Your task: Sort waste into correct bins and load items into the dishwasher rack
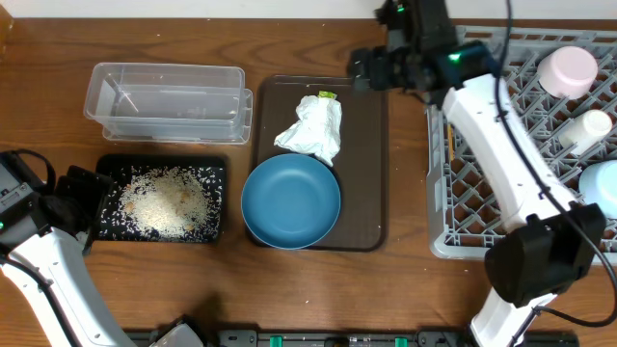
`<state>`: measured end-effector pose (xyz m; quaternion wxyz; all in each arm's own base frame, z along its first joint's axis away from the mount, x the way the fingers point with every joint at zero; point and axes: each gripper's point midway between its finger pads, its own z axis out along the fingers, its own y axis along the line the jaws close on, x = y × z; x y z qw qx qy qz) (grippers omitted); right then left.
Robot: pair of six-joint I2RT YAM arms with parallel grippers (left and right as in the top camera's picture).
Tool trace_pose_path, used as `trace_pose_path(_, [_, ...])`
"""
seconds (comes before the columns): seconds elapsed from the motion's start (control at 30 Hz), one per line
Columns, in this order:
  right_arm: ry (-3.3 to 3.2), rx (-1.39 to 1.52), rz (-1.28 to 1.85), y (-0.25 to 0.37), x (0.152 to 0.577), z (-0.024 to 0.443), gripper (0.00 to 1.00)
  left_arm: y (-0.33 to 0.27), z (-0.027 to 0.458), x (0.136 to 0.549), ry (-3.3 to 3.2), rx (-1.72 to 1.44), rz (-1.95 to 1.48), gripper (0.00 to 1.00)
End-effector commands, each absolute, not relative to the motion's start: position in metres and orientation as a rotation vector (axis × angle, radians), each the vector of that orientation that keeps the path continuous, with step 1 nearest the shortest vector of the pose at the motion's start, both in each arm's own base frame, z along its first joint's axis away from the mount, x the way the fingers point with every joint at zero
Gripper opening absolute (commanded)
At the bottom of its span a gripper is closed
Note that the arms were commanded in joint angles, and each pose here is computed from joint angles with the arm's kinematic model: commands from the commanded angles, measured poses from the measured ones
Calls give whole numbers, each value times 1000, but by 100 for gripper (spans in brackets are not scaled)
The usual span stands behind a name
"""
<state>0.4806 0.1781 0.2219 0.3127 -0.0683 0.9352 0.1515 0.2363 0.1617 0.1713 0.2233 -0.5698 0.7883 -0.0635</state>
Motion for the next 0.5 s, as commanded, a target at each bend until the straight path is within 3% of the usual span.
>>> trace_pose_path(0.0, [2404, 3, 310, 118, 492, 249, 99, 164, 177, 237, 2158, -1578, -176, 89])
trace_pose_path(0.23, [2413, 229, 259, 32, 496, 249, 99, 164, 177, 238, 2157, -1578, -176, 89])
trace_pose_path(0.47, [2470, 328, 221, -3, 483, 238, 99, 151, 179, 246, 2164, -1549, -296, 89])
